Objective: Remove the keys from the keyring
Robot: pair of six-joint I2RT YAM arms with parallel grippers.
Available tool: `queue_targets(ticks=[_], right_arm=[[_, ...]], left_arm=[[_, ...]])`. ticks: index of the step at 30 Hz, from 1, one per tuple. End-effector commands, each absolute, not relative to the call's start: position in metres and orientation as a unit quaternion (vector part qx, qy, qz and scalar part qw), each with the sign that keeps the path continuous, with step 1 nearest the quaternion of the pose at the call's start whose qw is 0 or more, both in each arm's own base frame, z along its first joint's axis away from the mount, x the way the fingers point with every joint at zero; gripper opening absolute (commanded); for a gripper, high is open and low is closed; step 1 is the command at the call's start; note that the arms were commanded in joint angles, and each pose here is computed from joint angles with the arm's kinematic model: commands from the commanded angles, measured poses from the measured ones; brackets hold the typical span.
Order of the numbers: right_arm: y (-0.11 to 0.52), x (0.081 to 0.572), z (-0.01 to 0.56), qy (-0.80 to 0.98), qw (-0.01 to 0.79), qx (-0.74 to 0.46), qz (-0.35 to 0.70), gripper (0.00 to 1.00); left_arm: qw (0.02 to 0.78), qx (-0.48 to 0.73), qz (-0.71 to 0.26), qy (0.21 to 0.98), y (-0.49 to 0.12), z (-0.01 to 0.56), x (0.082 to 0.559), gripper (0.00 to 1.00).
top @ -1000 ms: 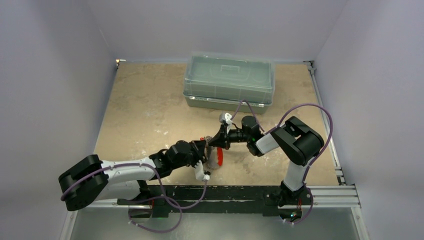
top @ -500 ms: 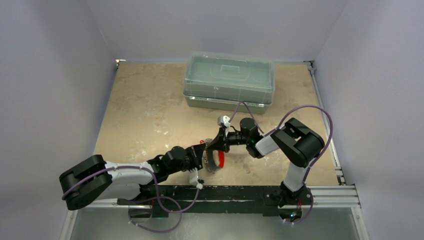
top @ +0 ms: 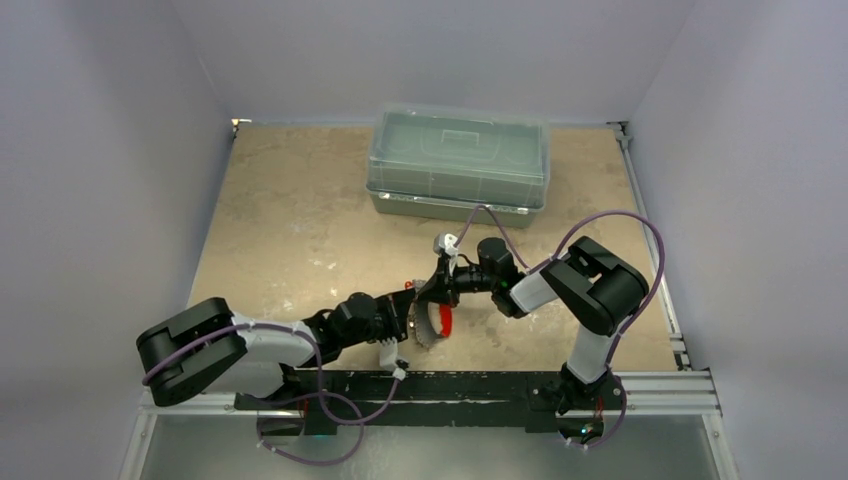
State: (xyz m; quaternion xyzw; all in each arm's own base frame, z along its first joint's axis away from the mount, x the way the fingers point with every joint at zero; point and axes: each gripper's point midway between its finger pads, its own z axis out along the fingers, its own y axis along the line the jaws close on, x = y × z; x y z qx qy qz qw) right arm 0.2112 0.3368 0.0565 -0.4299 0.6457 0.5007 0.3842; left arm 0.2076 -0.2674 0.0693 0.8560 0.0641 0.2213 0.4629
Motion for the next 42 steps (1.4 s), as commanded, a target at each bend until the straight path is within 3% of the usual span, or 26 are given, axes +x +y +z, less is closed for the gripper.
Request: queue_targets(ticks=[1, 3, 10, 18, 42], right_arm=[[0.353, 0.216, 0.117, 0.554, 0.465, -0.459, 0.516, 0.0], [0.351, 0.213, 0.117, 0.545, 0.462, -0.468, 0.52, 0.01], [0.334, 0.214, 0.12, 0.526, 0.486, -0.477, 0.51, 0.24], [0.329, 0.206, 0.117, 0.508, 0.495, -0.501, 0.496, 0.39], [0.324, 0.186, 0.102, 0.491, 0.475, -0.527, 0.505, 0.43]], left_arm=[[0.493, 0.854, 0.168, 0.011, -0.293, 0.075, 0.185, 0.0], [0.492, 0.854, 0.165, 0.025, -0.29, 0.076, 0.186, 0.0], [0.503, 0.846, 0.165, 0.065, -0.276, 0.087, 0.186, 0.0], [0.526, 0.83, 0.164, 0.083, -0.271, 0.102, 0.184, 0.0], [0.552, 0.811, 0.164, 0.103, -0.269, 0.12, 0.187, 0.0]])
